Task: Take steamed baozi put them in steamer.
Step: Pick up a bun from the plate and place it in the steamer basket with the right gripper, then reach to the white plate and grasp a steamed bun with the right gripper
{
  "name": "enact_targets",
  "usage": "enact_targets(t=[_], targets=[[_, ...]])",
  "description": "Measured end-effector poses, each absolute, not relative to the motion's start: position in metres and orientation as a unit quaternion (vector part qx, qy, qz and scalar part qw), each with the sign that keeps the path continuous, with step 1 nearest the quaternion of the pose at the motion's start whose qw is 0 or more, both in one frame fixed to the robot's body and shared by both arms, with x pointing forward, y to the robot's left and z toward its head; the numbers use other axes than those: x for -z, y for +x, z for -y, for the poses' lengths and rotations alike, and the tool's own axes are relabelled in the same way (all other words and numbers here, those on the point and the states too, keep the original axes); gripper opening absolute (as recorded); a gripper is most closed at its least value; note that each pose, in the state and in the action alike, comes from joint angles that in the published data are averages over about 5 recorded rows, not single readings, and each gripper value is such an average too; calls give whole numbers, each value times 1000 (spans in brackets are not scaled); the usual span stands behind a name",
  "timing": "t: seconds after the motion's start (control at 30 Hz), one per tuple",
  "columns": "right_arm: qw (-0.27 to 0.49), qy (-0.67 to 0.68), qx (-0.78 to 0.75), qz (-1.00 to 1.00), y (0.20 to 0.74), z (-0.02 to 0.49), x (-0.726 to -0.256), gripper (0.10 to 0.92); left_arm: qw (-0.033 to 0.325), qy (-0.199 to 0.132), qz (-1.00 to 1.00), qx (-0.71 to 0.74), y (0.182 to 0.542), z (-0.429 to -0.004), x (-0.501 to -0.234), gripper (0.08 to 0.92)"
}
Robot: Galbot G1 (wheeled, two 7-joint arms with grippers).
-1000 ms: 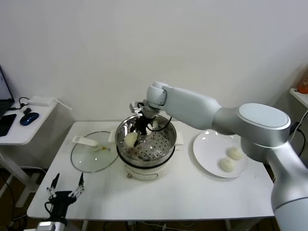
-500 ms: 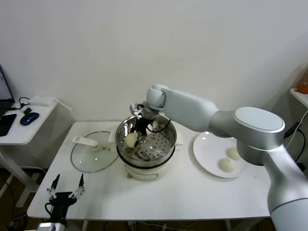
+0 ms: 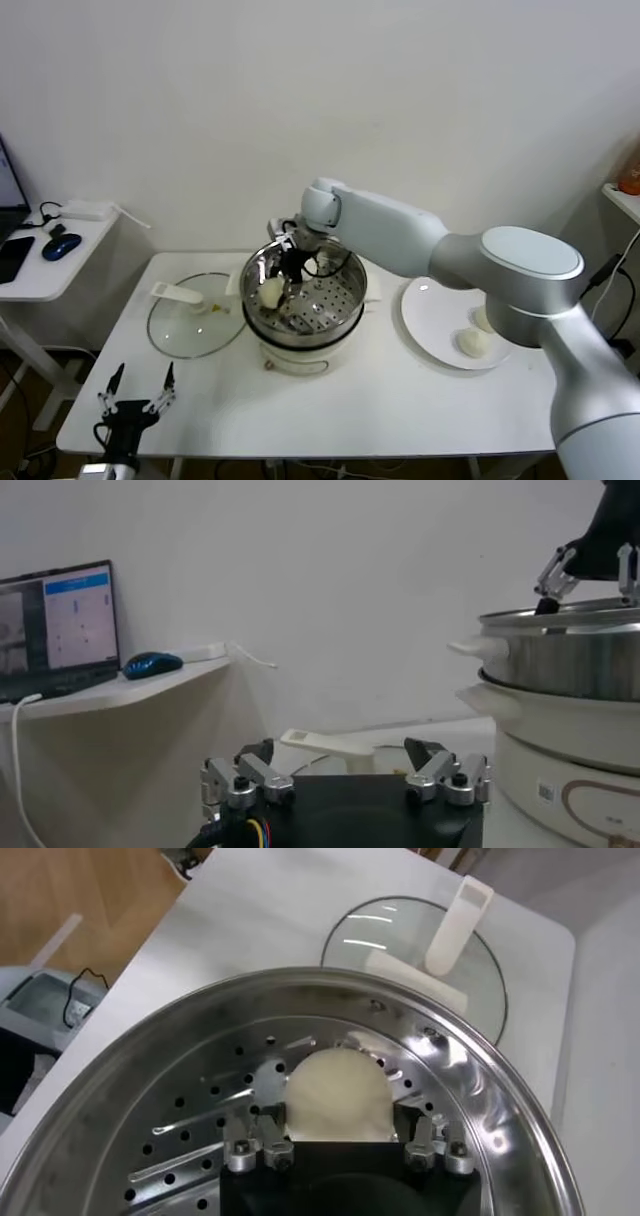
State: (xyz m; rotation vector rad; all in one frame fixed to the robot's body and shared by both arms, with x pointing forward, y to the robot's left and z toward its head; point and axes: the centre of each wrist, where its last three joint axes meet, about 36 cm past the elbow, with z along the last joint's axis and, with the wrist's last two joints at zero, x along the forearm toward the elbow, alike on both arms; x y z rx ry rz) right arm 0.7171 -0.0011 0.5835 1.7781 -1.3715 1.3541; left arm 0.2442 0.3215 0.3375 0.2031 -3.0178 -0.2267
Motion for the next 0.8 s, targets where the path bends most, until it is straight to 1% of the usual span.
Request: enact_targets(t=[0.1,0.2,0.53,0.8], targets=[[256,655,-501,504,717,2,-583,784,55,67,993,75,244,-322,-337,823],[256,656,-501,503,717,3,-582,817,55,67,993,75,243,-322,-336,823],[250,661,-501,499,718,12,-592,823,55,68,993,75,242,-322,-336,823],[247,668,-505,488,718,43,-623,823,57,70,993,74,242,-324,-335,823]])
